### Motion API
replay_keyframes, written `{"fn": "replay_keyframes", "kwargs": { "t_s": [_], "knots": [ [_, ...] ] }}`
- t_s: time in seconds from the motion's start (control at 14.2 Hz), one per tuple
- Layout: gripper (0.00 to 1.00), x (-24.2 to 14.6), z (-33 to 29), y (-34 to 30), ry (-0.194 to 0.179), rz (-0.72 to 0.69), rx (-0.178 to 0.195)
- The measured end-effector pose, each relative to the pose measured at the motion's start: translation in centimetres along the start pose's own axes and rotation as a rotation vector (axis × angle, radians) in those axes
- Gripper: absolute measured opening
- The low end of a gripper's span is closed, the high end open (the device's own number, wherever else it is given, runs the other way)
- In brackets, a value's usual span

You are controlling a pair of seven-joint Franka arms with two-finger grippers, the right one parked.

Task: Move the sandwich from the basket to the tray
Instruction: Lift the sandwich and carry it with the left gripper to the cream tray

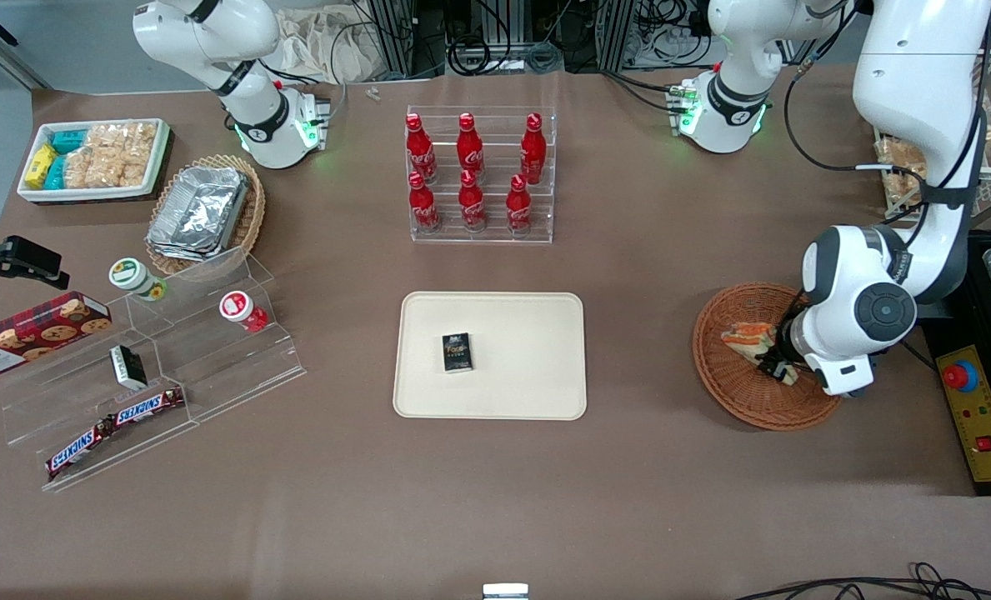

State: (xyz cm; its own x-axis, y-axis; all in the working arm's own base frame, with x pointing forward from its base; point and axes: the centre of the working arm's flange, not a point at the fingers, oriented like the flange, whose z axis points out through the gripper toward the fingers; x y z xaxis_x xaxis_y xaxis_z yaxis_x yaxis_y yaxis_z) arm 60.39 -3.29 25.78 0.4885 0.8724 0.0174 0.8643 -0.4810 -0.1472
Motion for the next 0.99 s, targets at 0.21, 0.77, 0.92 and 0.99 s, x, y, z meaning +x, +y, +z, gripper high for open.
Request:
{"fn": "replay_keyframes", "kwargs": {
  "t_s": [0.21,0.77,0.92,0.99],
  "knots": [
    [0.29,-0.4,-4.6,2.0,-0.005,0.049,0.014],
    [0.15,-11.8,-16.4,8.3,-0.071,0.325,-0.076],
    [0.15,-17.8,-15.4,9.7,-0.078,0.466,-0.062],
    [0.15,-21.0,-14.3,10.3,-0.069,0.559,-0.043]
  ]
}}
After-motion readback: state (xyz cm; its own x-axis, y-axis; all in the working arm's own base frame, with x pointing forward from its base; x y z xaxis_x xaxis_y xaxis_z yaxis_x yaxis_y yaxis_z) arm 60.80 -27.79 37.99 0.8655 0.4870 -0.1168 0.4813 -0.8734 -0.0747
